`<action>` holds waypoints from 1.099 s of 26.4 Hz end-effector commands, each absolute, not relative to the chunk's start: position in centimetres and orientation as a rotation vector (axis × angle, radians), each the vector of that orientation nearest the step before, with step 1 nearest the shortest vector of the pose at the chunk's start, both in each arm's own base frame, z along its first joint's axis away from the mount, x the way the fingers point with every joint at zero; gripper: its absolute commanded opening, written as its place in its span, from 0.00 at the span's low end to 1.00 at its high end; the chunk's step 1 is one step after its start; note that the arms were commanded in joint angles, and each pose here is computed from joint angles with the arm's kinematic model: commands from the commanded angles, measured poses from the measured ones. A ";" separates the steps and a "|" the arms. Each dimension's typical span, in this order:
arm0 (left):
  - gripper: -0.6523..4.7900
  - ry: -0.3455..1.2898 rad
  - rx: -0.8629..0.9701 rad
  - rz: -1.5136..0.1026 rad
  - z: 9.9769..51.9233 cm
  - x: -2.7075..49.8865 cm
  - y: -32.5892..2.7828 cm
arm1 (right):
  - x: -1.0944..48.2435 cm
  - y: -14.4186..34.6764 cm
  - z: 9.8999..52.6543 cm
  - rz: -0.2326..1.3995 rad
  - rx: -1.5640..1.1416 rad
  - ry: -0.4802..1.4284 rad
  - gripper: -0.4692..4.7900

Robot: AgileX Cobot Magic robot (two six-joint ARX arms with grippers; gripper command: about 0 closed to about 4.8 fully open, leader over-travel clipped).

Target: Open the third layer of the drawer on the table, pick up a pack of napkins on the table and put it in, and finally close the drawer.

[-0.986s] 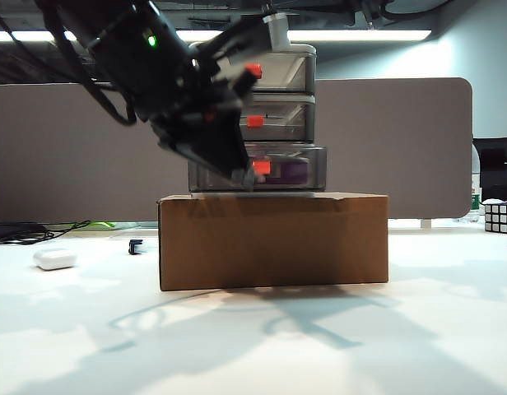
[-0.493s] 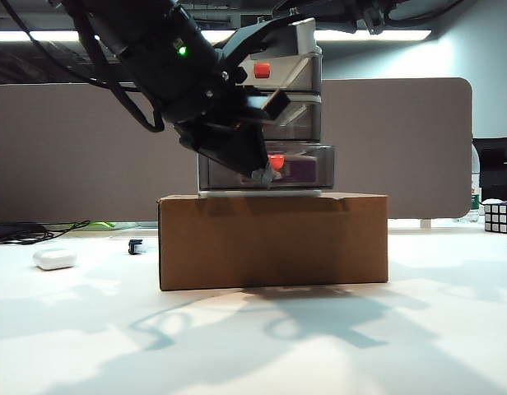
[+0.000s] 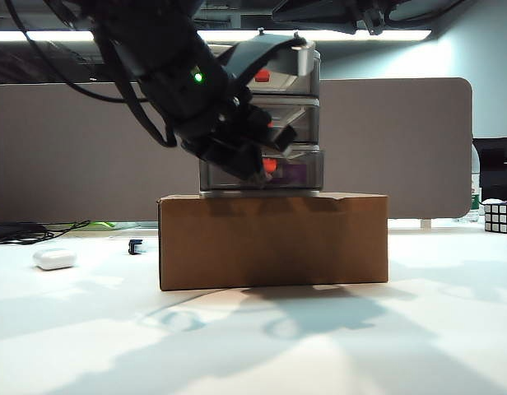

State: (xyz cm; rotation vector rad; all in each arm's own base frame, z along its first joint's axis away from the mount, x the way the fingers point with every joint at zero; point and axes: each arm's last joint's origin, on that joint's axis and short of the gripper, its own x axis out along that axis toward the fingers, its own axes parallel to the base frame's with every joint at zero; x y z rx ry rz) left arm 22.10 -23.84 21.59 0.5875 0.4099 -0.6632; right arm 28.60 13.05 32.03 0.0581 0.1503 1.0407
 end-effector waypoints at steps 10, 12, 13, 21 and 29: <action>0.11 0.356 0.591 -0.557 21.1 22.9 -24.5 | 28.5 13.0 31.9 1.042 0.017 0.161 0.08; 0.11 0.338 0.582 -0.530 21.3 23.0 -24.5 | 28.5 13.0 31.9 1.042 0.017 0.163 0.08; 0.11 0.327 0.577 -0.510 21.4 23.1 -24.4 | 28.5 13.0 31.9 1.042 0.018 0.167 0.08; 0.11 0.351 0.600 -0.468 21.3 23.0 -24.2 | 28.2 12.9 31.7 1.042 0.017 0.198 0.08; 0.11 0.561 0.524 -0.711 22.3 19.7 -23.1 | 25.2 11.7 33.9 1.018 -0.054 0.193 0.08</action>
